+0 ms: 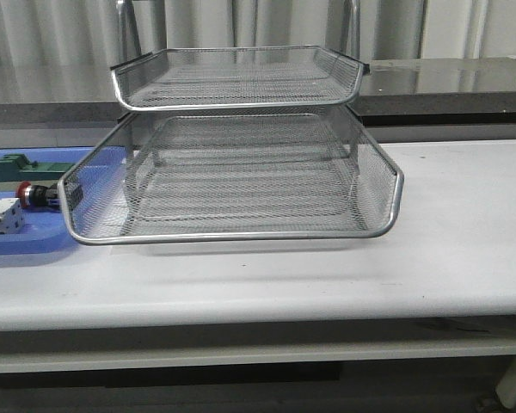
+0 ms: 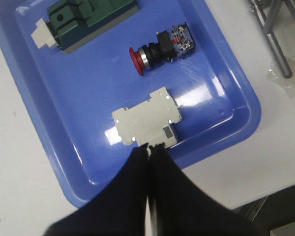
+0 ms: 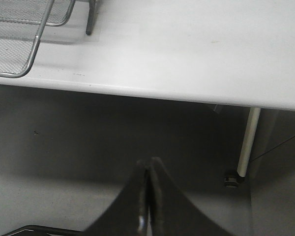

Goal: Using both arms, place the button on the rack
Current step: 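Lower the left gripper over the red push button in the blue tray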

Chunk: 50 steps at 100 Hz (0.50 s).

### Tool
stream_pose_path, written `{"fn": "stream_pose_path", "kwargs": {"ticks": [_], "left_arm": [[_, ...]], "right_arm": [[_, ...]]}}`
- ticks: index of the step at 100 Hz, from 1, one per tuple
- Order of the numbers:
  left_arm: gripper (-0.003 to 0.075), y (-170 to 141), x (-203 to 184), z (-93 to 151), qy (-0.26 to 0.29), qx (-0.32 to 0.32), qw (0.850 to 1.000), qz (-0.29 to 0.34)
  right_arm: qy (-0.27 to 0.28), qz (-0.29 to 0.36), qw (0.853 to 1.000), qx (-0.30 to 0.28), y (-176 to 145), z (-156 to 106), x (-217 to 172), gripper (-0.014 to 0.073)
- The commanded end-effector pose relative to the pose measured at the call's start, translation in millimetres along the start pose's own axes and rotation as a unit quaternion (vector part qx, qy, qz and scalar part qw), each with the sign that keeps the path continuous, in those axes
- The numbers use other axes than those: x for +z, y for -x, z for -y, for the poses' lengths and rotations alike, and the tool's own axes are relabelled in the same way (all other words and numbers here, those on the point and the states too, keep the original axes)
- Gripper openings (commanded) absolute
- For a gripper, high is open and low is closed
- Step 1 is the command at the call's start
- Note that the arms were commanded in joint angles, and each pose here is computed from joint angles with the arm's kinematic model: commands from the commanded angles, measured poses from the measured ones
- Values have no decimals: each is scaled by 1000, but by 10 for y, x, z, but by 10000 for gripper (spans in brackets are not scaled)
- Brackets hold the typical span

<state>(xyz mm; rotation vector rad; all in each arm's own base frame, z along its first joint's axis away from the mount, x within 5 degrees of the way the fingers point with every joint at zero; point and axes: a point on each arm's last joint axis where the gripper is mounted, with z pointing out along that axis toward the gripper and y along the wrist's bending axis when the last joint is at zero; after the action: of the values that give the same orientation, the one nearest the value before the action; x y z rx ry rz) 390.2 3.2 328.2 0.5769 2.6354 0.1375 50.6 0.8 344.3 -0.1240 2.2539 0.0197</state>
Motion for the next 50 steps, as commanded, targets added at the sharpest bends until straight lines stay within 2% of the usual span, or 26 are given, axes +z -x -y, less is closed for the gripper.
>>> {"fn": "stream_pose_path", "kwargs": {"ticks": [1,5,12,16,19,21,29,36,50], "left_arm": [[31,142,-236,-46,11,3,999,47],[76,173,-210,-43,6,5,999,49],[207,193,-179,-30,-3,40,998,53],[325,202,-159,-15,-11,67,996,56],[381,209,-160,0,-11,89,994,57],[454,214,-151,9,-11,103,993,57],[608,248,-153,25,-4,137,988,69],[650,315,-162,40,12,143,985,96],[629,450,-191,73,42,149,976,151]], "right_arm": [[-4,39,999,-5,112,11,-54,-66],[-4,39,999,-5,112,11,-54,-66],[-4,39,999,-5,112,11,-54,-66],[-4,39,999,-5,112,11,-54,-66],[-4,39,999,-5,112,11,-54,-66],[-4,39,999,-5,112,11,-54,-66],[-4,39,999,-5,112,11,-54,-66],[-4,39,999,-5,112,11,-54,-66],[-4,39,999,-5,112,11,-54,-66]]}}
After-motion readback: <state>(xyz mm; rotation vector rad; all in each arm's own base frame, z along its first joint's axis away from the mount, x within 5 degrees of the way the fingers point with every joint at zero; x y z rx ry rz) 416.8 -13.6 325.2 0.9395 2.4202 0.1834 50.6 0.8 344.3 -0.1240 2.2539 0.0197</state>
